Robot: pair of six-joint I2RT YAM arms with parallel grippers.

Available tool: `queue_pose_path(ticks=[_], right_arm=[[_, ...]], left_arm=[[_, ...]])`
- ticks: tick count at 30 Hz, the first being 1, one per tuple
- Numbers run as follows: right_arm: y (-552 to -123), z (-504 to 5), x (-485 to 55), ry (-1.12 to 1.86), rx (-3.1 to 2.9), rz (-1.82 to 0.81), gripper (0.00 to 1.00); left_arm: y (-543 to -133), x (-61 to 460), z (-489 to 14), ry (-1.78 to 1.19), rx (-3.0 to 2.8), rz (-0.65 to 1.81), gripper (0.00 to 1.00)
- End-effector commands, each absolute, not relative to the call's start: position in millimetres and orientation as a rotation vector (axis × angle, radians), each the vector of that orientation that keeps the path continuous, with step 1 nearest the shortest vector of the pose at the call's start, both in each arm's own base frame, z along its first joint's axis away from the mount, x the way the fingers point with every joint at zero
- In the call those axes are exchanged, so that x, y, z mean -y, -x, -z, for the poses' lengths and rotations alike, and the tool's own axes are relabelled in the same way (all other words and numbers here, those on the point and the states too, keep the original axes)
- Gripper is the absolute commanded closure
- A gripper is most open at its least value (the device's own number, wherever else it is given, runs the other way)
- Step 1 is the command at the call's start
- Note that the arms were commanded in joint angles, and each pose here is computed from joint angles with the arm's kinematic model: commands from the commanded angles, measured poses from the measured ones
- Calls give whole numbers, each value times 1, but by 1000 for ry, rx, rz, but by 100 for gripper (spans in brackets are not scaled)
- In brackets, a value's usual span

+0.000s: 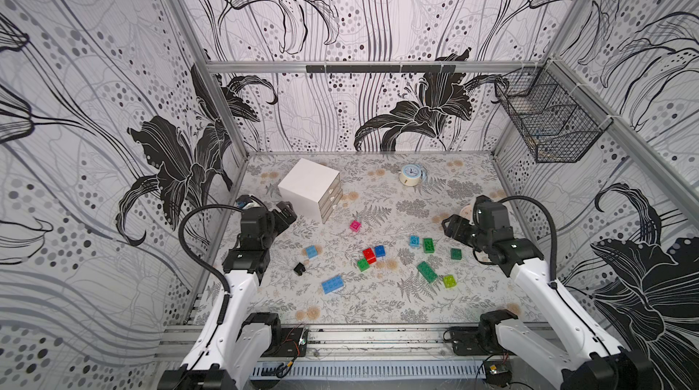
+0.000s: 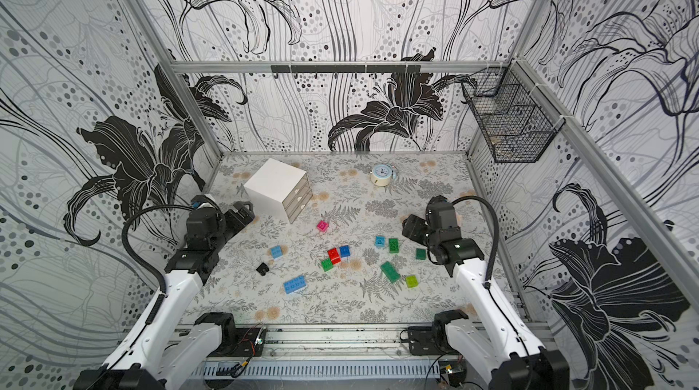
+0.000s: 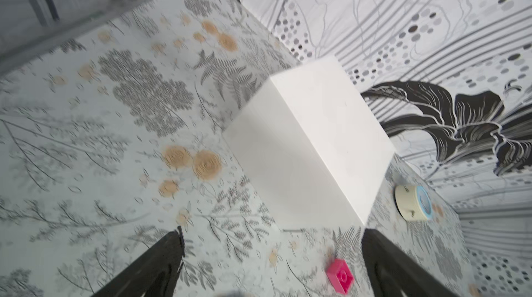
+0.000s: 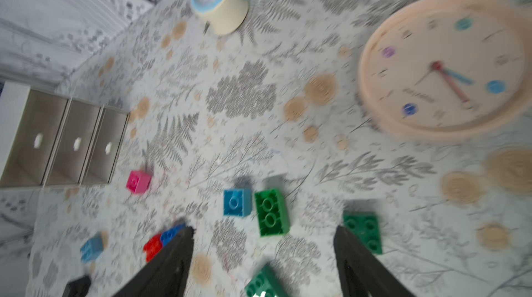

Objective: Assemble the number 1 with lego
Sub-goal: Pick up the lego brick from the center of the board.

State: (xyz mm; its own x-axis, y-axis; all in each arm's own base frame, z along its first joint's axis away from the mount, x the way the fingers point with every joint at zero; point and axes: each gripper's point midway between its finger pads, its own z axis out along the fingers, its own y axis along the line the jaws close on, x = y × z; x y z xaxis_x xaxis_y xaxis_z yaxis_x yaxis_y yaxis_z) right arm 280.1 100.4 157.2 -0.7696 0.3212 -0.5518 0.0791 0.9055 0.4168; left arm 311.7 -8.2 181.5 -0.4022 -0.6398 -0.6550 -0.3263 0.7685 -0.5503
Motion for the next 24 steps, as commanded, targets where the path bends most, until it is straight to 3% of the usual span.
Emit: queue_pose_path(ticks=[1,7,16,20,24], right_arm=[[-263,-154,-132,-138,-2559,-439,23],[-244,-136,-179,79,-2713,-364,23],[-212,-80,-151,88,-2897,-74,18],[-207,-58,-133,64,-2933,76,15],[-209,-33,-139,70,-2935,40,16]], left_arm=[[-291,38,-169,737,-2117,468,1],[-260,90,-166,577,-2264,507,0],[-261,133,-155,457,-2321,662,1],[-266,132,-158,470,-2294,653,1],[-267,120,-163,518,-2255,604,0]])
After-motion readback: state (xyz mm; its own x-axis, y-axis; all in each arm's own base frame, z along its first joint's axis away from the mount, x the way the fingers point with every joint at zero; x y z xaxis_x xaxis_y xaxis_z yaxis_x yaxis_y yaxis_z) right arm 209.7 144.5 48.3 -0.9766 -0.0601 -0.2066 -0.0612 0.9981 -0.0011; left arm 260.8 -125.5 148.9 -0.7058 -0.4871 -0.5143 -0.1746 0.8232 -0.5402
